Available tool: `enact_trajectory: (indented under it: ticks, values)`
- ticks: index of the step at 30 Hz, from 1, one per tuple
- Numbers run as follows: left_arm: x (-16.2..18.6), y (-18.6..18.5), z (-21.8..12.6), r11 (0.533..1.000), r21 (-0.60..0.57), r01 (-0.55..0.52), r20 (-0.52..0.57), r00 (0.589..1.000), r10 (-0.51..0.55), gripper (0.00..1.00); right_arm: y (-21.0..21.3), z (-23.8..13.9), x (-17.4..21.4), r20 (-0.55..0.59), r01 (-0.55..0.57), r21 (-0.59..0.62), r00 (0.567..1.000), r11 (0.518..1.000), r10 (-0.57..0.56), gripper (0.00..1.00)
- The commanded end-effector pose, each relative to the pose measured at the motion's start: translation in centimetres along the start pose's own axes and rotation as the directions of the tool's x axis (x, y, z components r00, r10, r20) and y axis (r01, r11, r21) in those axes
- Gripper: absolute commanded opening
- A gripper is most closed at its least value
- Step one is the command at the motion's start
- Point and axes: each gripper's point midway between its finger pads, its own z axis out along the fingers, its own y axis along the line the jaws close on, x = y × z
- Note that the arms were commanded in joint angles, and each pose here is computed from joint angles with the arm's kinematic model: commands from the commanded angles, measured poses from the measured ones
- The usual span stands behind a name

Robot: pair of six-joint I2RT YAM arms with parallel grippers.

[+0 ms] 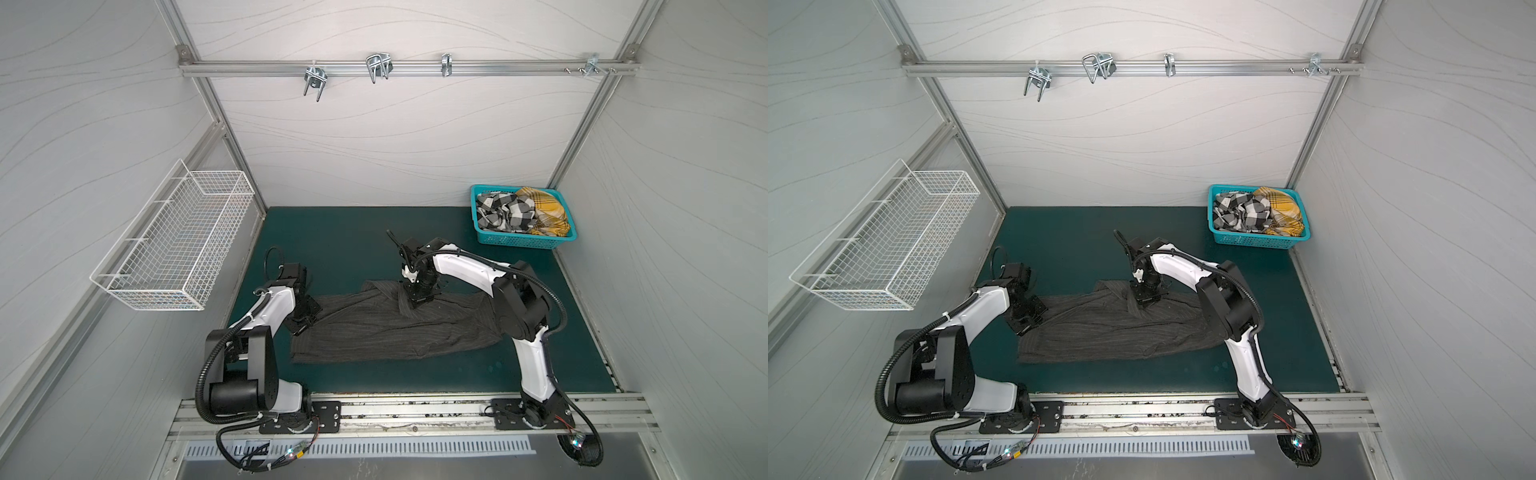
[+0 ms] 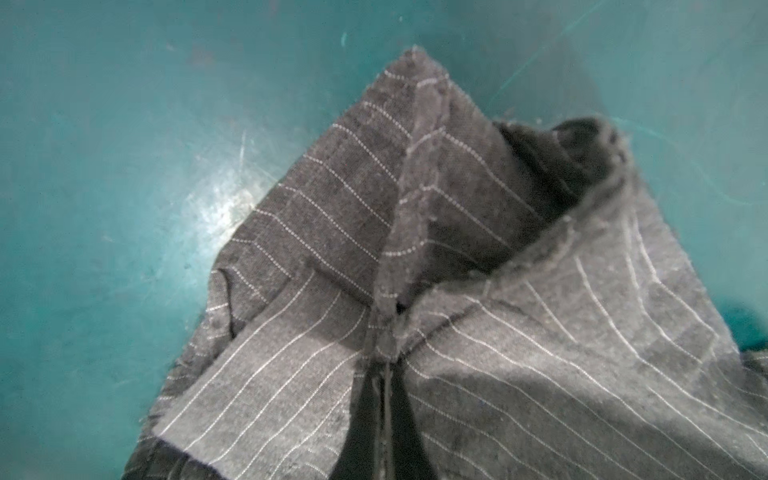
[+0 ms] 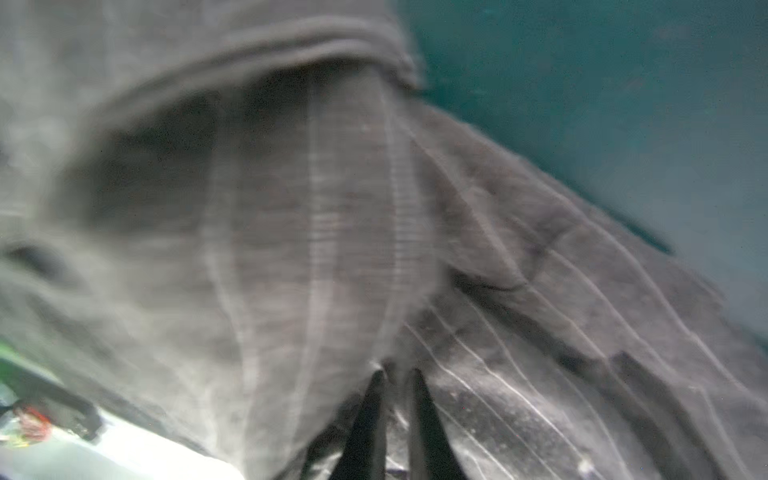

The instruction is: Fold and stack the long sleeve shirts

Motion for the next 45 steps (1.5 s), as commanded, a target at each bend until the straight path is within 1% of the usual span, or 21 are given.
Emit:
enact_trajectory:
  ticks: [1,5,8,11,15,21,24,26,28,29,32,33,35,37,39,42,45]
  values:
    - [-0.7,-0.4,-0.3,1.000,0.004,-0.002,0.015,1.000,0.002,0.00,-1.0,-1.2,0.2,0.003,0.000,0.067,1.000,0.998,0.000,0.00]
    - [-1.0,-0.7,-1.2,1.000,0.013,0.012,0.022,1.000,-0.012,0.00,-1.2,-4.0,0.2,0.062,-0.007,0.091,0.998,0.996,0.002,0.00]
    - [-1.8,-1.3,-2.9,0.999,0.040,0.028,0.057,0.998,-0.030,0.00,-2.0,-7.1,0.3,0.127,-0.036,0.105,0.992,0.994,0.022,0.00]
    - [-2.8,-2.2,-5.0,0.997,0.068,0.032,0.089,0.995,-0.038,0.00,-3.4,-10.3,0.3,0.204,-0.090,0.097,0.977,0.991,0.069,0.00]
    - [-4.2,-3.7,-7.3,0.992,0.117,0.046,0.121,0.991,-0.061,0.00,-6.2,-13.7,-0.7,0.296,-0.190,0.026,0.939,0.981,0.174,0.00]
    - [-7.1,-7.1,-9.1,0.978,0.192,0.079,0.135,0.985,-0.106,0.00,-10.3,-15.7,-4.0,0.347,-0.298,-0.067,0.887,0.952,0.303,0.00]
    - [-9.2,-8.3,-8.5,0.973,0.203,0.112,0.129,0.982,-0.140,0.00,-12.5,-15.9,-6.0,0.362,-0.347,-0.091,0.862,0.934,0.355,0.00]
    - [-10.2,-9.0,-7.2,0.970,0.202,0.134,0.092,0.984,-0.155,0.00,-14.1,-15.2,-7.1,0.346,-0.382,-0.122,0.848,0.916,0.400,0.00]
    - [-11.1,-9.6,-5.6,0.972,0.190,0.136,0.070,0.986,-0.151,0.00,-15.4,-14.8,-8.3,0.333,-0.408,-0.158,0.835,0.899,0.437,0.00]
    - [-11.2,-10.1,-4.9,0.970,0.202,0.132,0.052,0.988,-0.145,0.00,-15.7,-14.6,-8.7,0.328,-0.411,-0.174,0.832,0.895,0.447,0.00]
    - [-11.3,-11.2,-2.8,0.969,0.212,0.129,0.000,0.991,-0.132,0.00,-16.0,-13.4,-9.9,0.300,-0.414,-0.218,0.833,0.884,0.465,0.00]
    - [-11.4,-11.9,-2.3,0.964,0.233,0.131,-0.018,0.991,-0.131,0.00,-16.0,-12.8,-10.1,0.284,-0.414,-0.221,0.839,0.883,0.464,0.00]
    - [-11.7,-13.8,-1.9,0.940,0.316,0.131,-0.050,0.991,-0.121,0.00,-16.2,-12.1,-10.6,0.266,-0.413,-0.219,0.847,0.884,0.461,0.00]
    - [-12.2,-15.8,-2.4,0.917,0.383,0.113,-0.042,0.994,-0.105,0.00,-16.2,-12.3,-11.0,0.275,-0.407,-0.218,0.846,0.887,0.456,0.00]
    - [-13.0,-17.5,-3.3,0.900,0.430,0.071,0.001,0.997,-0.079,0.00,-16.3,-13.2,-11.6,0.312,-0.404,-0.225,0.832,0.887,0.458,0.00]
    - [-14.0,-19.0,-3.8,0.907,0.421,0.001,0.053,0.998,-0.025,0.00,-17.8,-14.6,-12.2,0.353,-0.423,-0.206,0.809,0.882,0.470,0.00]
    - [-14.9,-20.4,-2.8,0.905,0.425,-0.025,0.056,0.998,0.001,0.00,-19.6,-15.4,-12.6,0.370,-0.442,-0.209,0.790,0.872,0.489,0.00]
